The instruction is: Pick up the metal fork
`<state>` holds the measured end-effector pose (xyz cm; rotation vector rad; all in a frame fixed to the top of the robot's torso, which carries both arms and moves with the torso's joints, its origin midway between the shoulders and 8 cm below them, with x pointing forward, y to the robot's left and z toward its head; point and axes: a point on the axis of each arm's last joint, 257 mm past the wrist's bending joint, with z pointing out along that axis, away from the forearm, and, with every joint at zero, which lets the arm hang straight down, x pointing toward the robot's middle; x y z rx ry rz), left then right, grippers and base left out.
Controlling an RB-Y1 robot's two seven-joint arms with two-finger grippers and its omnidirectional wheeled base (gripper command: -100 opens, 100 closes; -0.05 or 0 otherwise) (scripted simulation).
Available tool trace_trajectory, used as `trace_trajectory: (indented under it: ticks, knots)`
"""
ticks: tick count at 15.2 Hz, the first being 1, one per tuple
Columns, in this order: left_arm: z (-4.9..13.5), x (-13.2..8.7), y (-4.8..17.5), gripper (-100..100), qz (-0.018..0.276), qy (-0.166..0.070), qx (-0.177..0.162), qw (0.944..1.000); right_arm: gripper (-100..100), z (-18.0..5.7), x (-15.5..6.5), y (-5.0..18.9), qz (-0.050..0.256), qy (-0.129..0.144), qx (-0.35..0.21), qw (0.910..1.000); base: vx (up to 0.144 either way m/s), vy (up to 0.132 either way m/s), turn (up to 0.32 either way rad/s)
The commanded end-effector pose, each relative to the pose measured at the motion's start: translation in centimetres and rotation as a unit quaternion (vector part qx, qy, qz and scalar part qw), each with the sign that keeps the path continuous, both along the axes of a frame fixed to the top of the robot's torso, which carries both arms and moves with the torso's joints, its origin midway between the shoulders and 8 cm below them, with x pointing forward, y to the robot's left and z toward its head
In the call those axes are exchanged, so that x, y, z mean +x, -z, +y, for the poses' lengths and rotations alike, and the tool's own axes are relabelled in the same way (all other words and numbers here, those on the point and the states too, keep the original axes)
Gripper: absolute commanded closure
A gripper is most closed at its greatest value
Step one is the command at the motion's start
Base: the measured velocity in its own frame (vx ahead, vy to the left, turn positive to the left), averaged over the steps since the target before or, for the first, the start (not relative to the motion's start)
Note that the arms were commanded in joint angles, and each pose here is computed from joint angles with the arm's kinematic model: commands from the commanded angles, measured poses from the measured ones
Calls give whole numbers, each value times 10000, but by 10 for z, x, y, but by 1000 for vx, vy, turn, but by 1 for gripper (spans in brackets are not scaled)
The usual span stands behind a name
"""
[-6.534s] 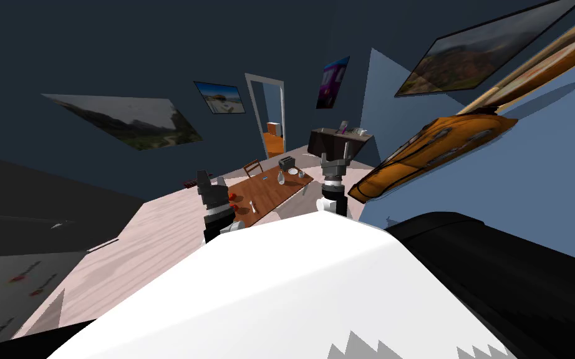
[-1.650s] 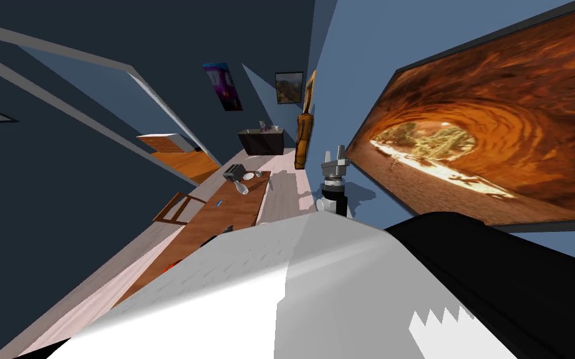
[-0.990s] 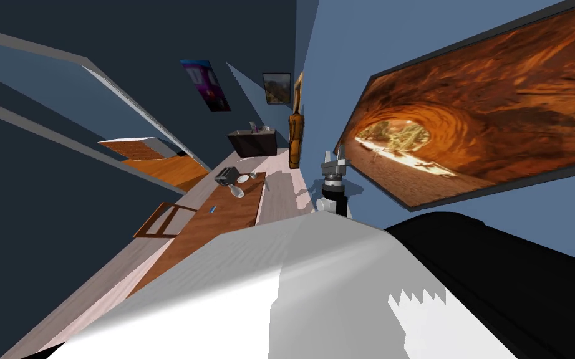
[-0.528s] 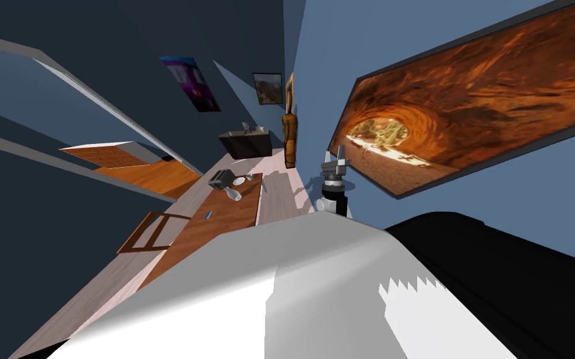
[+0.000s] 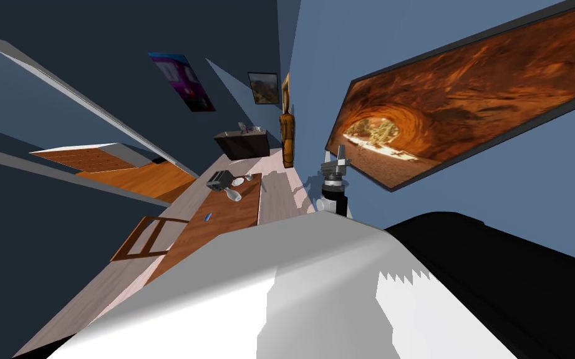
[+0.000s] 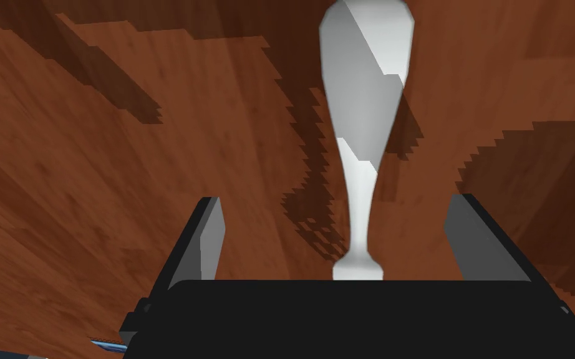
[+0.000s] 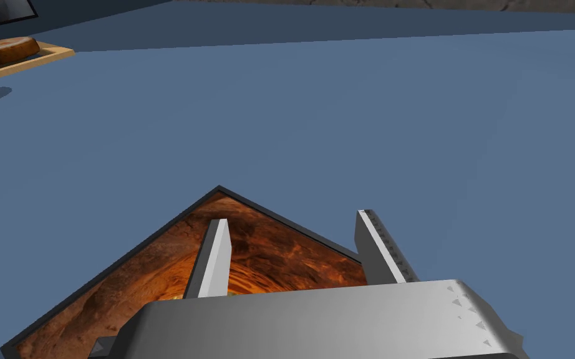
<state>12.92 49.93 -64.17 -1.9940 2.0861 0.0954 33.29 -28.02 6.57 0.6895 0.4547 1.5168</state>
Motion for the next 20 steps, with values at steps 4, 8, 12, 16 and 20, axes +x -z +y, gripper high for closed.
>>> trace_trajectory:
  ticks: [4, 8, 12, 16, 20]
  knots:
    - [-10, 3, 5, -100, -15, -86, 16, 10000, 0, 0, 0, 0, 0, 0, 0, 10000, -31, 39, -39]
    - [-15, 5, 8, -100, -16, -103, 19, 9999, 0, 0, 0, 0, 0, 0, 0, 10000, -27, 35, -52]
    - [-15, 3, 8, 100, -6, -131, 16, 9999, 0, 0, 0, 0, 0, 0, 0, 10000, -3, 3, 3]
    - [-6, 3, 4, 100, -12, -65, 12, 10000, 0, 0, 0, 0, 1, 1, 1, 10000, 30, -33, 68]
    - [3, 0, -2, 100, -7, 8, -3, 10000, 0, 0, 0, 0, 0, 0, 1, 10000, 25, -45, 37]
